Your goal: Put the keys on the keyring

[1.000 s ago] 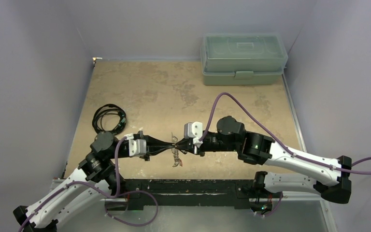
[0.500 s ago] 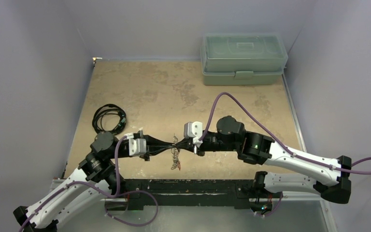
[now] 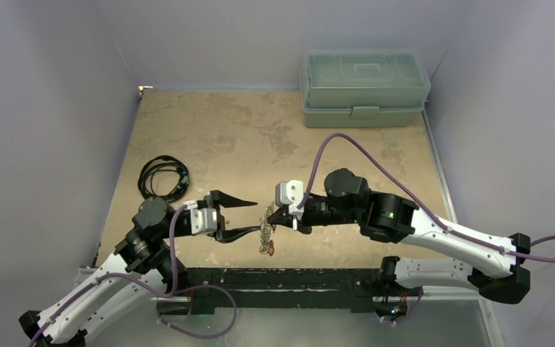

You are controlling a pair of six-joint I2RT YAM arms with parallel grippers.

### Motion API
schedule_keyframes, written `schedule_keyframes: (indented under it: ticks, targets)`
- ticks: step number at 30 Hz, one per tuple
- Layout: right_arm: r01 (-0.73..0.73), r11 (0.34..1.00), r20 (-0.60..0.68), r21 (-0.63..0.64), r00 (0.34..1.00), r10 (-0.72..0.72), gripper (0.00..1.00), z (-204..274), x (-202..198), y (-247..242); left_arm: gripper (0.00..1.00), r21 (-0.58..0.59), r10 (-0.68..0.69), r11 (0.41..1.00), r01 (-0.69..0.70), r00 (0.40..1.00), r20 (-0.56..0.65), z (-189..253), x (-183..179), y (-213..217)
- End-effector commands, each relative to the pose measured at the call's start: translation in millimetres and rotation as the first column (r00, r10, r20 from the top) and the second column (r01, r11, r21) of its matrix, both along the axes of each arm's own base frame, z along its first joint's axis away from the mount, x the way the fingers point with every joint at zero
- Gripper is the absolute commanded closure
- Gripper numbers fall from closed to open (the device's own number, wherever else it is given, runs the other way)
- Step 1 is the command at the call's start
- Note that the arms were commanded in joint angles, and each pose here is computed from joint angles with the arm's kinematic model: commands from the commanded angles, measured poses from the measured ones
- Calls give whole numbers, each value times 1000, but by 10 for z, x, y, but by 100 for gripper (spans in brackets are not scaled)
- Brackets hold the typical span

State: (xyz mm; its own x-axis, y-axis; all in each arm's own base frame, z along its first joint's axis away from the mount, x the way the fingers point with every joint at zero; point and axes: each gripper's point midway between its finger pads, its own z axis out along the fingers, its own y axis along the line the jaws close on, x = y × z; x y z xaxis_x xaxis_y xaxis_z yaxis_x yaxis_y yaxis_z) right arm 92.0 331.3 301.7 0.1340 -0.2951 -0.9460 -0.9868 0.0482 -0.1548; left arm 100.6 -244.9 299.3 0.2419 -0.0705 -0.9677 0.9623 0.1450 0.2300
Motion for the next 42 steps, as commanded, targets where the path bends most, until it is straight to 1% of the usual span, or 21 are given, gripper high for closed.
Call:
schedule_keyframes:
  ticks: [1,5,7,11,15,18,27,37,42]
  targets:
    - [-16,998,-7,-63,1000,15,100,140,-16,-14,47,-9,17,1000,-17,997,78,231,-18,77]
    - [9,990,-20,-141,1000,-12,100,129,38,-26,52,48,13,999,-16,998,62,138,16,51]
    - [19,985,-25,-173,999,-24,100,146,56,-41,56,62,17,998,-20,998,55,121,39,40]
    - [27,970,-40,-242,998,-38,100,91,74,-72,60,71,10,997,-14,998,59,136,34,37]
    - [17,961,-60,-277,998,-35,100,33,60,-70,64,84,-4,996,-1,998,56,96,22,22]
    - [11,955,-66,-296,997,-32,100,-16,60,-61,65,83,-22,996,17,998,56,90,-14,16]
    - [29,955,-48,-294,998,-45,100,-26,108,-40,67,99,-69,993,69,998,-1,-7,-44,-74]
    - [39,964,-19,-263,999,-46,100,25,148,-1,75,81,-121,989,125,992,-44,-62,-110,-133]
    - [40,969,-11,-245,999,-44,100,66,146,0,76,82,-123,988,128,991,-57,-87,-110,-139]
